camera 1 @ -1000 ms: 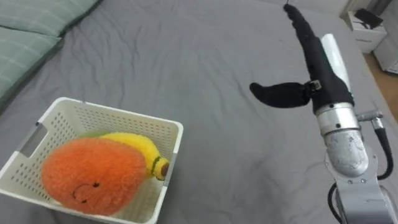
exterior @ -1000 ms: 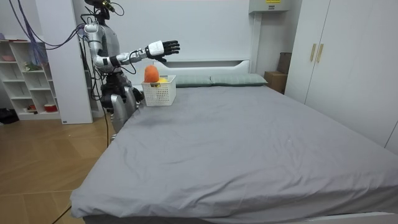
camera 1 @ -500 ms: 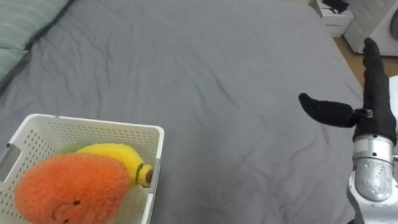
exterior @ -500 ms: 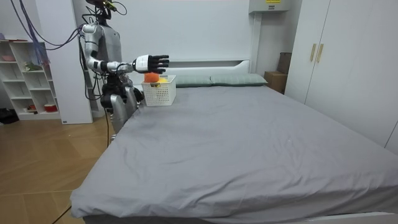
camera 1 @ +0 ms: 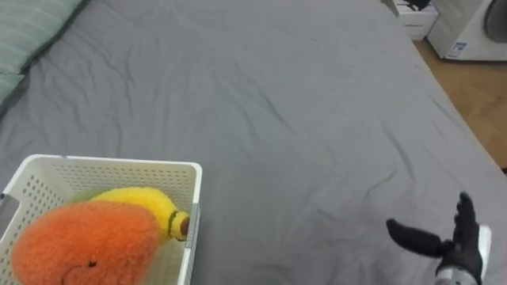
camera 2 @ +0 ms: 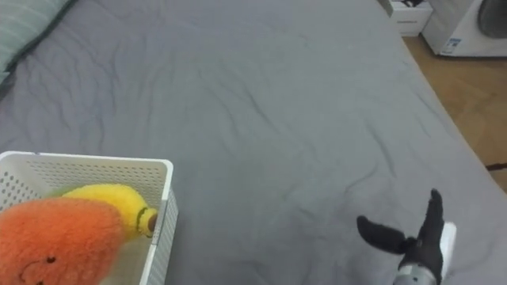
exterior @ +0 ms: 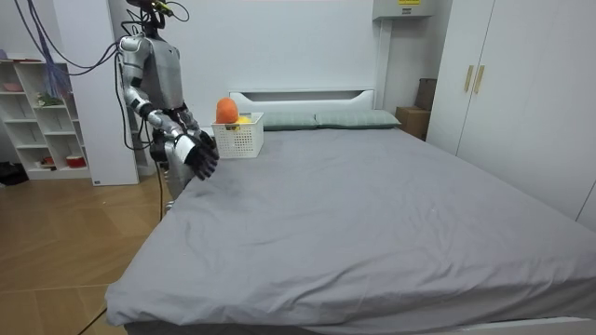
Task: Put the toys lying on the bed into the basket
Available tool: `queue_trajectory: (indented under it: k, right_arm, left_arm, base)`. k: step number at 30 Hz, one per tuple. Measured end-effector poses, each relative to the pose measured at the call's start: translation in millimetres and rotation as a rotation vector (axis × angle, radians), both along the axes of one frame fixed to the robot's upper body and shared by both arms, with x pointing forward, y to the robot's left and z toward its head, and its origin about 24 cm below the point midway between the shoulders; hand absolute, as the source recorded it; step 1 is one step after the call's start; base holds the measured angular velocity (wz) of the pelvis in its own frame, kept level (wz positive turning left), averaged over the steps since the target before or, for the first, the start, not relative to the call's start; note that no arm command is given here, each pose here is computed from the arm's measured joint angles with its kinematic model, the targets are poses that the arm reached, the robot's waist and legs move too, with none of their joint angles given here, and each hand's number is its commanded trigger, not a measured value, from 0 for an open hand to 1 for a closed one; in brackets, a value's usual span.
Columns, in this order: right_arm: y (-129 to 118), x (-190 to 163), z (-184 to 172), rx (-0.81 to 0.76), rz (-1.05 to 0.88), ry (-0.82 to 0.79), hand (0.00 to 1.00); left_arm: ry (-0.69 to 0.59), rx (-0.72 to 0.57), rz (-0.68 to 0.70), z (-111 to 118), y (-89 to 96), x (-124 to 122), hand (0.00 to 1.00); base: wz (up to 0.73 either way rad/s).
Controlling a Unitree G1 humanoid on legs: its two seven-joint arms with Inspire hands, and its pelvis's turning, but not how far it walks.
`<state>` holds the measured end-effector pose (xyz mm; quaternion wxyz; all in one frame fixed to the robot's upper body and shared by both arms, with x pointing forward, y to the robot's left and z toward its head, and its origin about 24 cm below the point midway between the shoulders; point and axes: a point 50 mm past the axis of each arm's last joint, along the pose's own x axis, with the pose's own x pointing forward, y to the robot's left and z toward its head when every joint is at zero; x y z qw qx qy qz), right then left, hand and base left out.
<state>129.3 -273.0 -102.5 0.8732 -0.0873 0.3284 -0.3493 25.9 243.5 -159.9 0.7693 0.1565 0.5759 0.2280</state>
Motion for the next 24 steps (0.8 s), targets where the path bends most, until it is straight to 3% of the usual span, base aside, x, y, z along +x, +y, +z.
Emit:
queue_trajectory:
  k: [8,13,18,24]
  right_arm:
    - [1,-67,-39,0.061,-0.128,0.295,0.00]
    - [14,-102,-55,0.214,-0.109,0.435,0.00]
    - [31,-107,-63,0.288,0.072,0.534,0.00]
    - [34,-101,-65,0.293,0.117,0.587,0.00]
  left_arm:
    - [0.013,-0.004,-0.002,-1,-0.6,-7,0.00]
    - [0.026,-0.020,0.015,-1,1.1,-12,0.00]
    - [0.031,-0.037,0.011,-2,-0.3,-11,0.00]
    - [0.051,-0.040,-0.021,-3,-3.3,-10,0.00]
  base:
    - [0.00]
    - [0.00]
    - [0.00]
    - [0.00]
